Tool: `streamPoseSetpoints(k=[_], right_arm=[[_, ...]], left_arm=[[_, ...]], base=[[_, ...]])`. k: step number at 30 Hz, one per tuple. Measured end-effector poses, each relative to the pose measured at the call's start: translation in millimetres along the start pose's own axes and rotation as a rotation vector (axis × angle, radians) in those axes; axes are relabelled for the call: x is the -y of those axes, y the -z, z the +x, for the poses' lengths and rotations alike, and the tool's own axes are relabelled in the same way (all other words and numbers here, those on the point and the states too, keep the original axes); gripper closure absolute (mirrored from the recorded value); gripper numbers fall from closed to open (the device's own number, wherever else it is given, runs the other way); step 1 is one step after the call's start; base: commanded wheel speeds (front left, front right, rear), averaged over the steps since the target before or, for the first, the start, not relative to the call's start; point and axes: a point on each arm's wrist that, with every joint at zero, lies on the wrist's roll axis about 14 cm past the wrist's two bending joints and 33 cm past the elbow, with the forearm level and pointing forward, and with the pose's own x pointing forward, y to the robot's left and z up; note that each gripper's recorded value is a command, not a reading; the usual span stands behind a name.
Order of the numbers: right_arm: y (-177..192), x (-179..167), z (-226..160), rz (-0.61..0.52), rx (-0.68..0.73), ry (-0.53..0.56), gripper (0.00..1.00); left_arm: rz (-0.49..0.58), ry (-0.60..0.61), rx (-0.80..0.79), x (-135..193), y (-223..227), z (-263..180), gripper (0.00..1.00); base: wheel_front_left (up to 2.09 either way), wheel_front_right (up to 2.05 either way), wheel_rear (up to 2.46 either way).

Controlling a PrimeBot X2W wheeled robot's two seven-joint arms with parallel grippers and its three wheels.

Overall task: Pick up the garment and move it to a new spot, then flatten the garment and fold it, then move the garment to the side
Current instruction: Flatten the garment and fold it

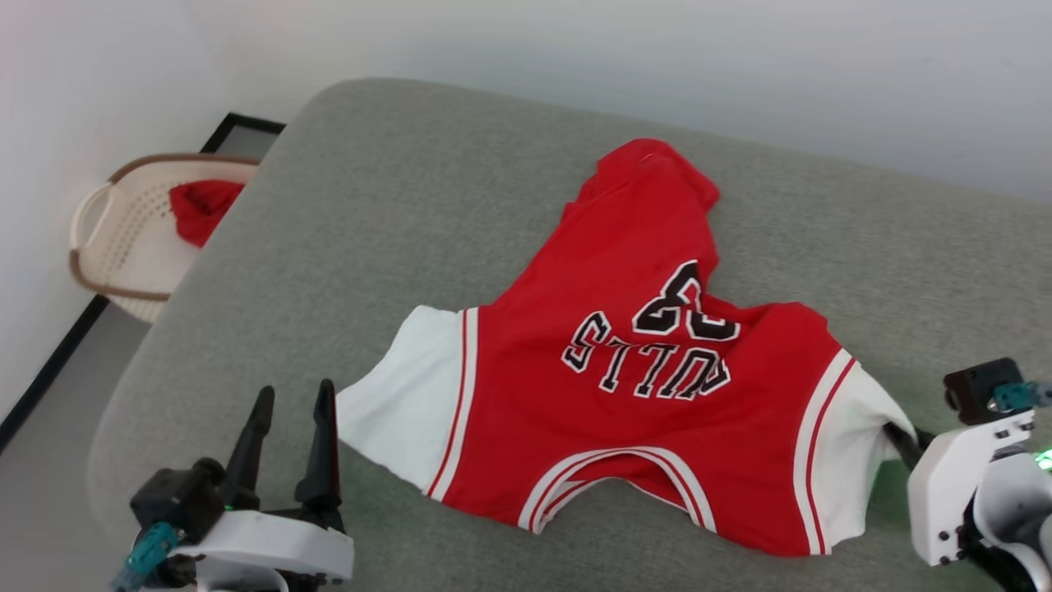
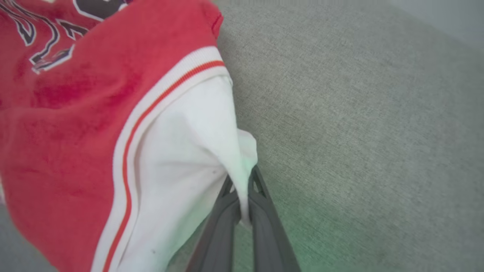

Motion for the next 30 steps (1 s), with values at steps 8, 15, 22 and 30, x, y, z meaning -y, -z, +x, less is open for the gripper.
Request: streamPoseSetpoints(k=[8, 15, 22, 30], right_arm=[[-18, 37, -38, -0.013, 0.055, 0.102, 1.0], [-15, 83, -83, -0.001, 0.063, 0.247, 1.0], [14, 123, -127, 0.054, 0.015, 0.397, 1.0], [63, 130, -146, 0.175, -0.047, 0.463, 1.0]], left_arm=[[0.002, 0.052, 0.001, 14, 2, 5, 0.0], [-0.007, 0.115, 0.001, 34, 4, 12, 0.0], [-0.012, 0.173, -0.005, 52, 7, 16, 0.0], [-0.005, 0.214, -0.017, 62, 10, 17, 0.0]], base=[[0.0, 0.0, 0.0], [0.0, 0.0, 0.0], [0.0, 0.0, 0.0], [0.0, 0.0, 0.0]])
